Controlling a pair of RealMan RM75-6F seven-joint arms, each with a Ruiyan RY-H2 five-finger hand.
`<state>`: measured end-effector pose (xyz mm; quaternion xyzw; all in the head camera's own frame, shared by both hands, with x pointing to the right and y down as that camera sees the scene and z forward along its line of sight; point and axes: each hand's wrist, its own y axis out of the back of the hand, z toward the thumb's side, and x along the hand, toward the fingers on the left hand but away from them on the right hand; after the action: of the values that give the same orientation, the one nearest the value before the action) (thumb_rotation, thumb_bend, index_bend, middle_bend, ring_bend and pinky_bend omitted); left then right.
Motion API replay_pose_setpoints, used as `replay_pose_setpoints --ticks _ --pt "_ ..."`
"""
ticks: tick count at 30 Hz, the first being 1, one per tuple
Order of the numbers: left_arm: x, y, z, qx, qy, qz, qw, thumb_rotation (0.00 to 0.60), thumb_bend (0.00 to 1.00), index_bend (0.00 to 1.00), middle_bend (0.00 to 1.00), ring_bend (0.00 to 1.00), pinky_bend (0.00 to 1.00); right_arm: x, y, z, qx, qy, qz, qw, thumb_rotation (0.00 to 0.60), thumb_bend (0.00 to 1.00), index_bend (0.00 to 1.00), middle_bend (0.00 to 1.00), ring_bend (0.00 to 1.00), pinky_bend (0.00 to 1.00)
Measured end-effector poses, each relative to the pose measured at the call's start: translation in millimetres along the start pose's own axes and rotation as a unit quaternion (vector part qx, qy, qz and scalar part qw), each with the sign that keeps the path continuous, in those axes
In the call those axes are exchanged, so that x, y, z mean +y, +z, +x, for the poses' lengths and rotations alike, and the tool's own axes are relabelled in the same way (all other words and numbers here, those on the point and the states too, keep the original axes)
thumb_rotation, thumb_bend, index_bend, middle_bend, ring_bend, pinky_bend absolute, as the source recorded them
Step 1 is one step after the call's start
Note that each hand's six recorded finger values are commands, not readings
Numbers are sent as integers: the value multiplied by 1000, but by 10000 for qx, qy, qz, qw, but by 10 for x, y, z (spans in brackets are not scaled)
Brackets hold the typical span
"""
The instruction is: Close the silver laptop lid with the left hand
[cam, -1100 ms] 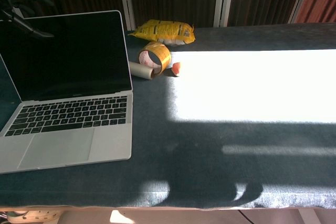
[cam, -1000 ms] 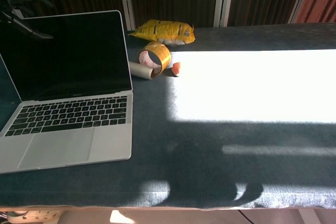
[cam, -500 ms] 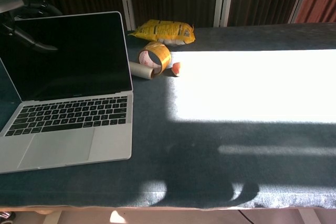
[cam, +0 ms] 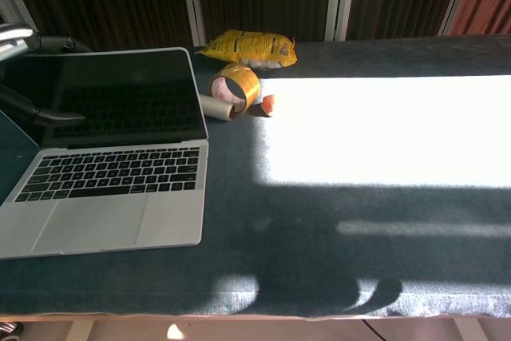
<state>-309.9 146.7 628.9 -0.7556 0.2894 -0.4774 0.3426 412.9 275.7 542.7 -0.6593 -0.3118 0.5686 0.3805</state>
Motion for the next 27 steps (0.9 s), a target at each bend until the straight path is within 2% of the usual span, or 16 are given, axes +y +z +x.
replay_pose_setpoints --ticks 3,10,21,27 --pt "-99 108 -161 -225 -174 149 9995 238 163 293 307 187 242 -6 -7 1 -15 20 14 10000 600 224 0 0 0 0" --pt "-283 245 -506 -610 -483 429 9960 215 165 293 307 186 245 28 -33 22 -40 -44 -24 10000 600 224 0 0 0 0" --pt "-725 160 -861 -565 -1409 502 9871 194 165 285 306 186 264 13 -2 24 13 -22 1 10000 600 224 0 0 0 0" --pt "-974 90 -897 -524 -1801 571 9806 175 170 272 242 142 294 5 7 22 15 -18 17 10000 600 224 0 0 0 0"
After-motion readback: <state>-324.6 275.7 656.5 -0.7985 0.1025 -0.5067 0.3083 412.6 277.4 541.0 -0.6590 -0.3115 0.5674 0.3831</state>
